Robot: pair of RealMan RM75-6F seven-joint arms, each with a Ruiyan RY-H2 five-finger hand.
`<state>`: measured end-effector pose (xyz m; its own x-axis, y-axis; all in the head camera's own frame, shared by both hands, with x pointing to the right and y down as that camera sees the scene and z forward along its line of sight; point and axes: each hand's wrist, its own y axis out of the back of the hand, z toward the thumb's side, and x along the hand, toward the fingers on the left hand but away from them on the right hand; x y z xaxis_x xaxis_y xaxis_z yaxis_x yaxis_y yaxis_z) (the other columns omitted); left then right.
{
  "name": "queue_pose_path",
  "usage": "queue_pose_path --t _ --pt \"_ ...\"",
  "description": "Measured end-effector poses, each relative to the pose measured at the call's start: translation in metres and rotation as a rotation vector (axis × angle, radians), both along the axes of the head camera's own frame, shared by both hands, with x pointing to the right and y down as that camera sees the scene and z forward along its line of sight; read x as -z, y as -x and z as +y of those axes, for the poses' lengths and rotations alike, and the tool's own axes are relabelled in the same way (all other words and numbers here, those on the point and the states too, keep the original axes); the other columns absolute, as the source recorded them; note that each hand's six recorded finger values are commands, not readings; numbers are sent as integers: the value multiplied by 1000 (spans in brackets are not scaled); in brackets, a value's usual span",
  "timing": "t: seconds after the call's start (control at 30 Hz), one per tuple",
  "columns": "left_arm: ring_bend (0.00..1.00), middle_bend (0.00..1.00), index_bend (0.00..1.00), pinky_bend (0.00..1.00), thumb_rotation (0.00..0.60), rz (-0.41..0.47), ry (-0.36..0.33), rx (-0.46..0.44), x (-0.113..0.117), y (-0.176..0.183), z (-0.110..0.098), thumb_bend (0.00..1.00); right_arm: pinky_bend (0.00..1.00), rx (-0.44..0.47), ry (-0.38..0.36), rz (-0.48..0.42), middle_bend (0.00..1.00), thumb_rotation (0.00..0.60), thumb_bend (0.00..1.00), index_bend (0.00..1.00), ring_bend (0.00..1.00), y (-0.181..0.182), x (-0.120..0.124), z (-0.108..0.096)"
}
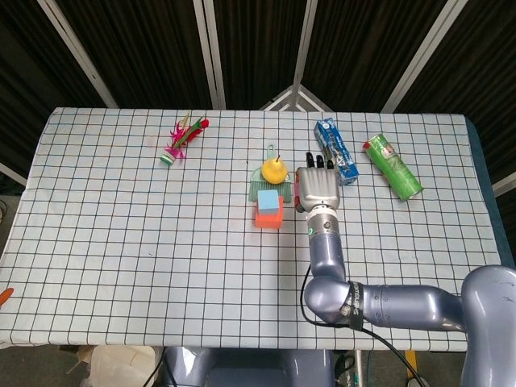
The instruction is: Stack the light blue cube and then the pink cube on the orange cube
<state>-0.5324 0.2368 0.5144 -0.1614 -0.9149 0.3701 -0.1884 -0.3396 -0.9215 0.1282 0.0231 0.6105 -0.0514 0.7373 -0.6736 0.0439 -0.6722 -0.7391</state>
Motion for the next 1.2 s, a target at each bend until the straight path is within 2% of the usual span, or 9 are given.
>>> queue_pose_path --t 0.7,1.2 --pt "0 0 159 0 600 15 0 4 1 4 -2 161 92 25 -2 -9 58 600 497 489 36 37 2 3" --pt "0 0 159 0 600 35 3 -1 1 6 -4 161 92 50 21 -25 58 600 498 490 37 65 -11 10"
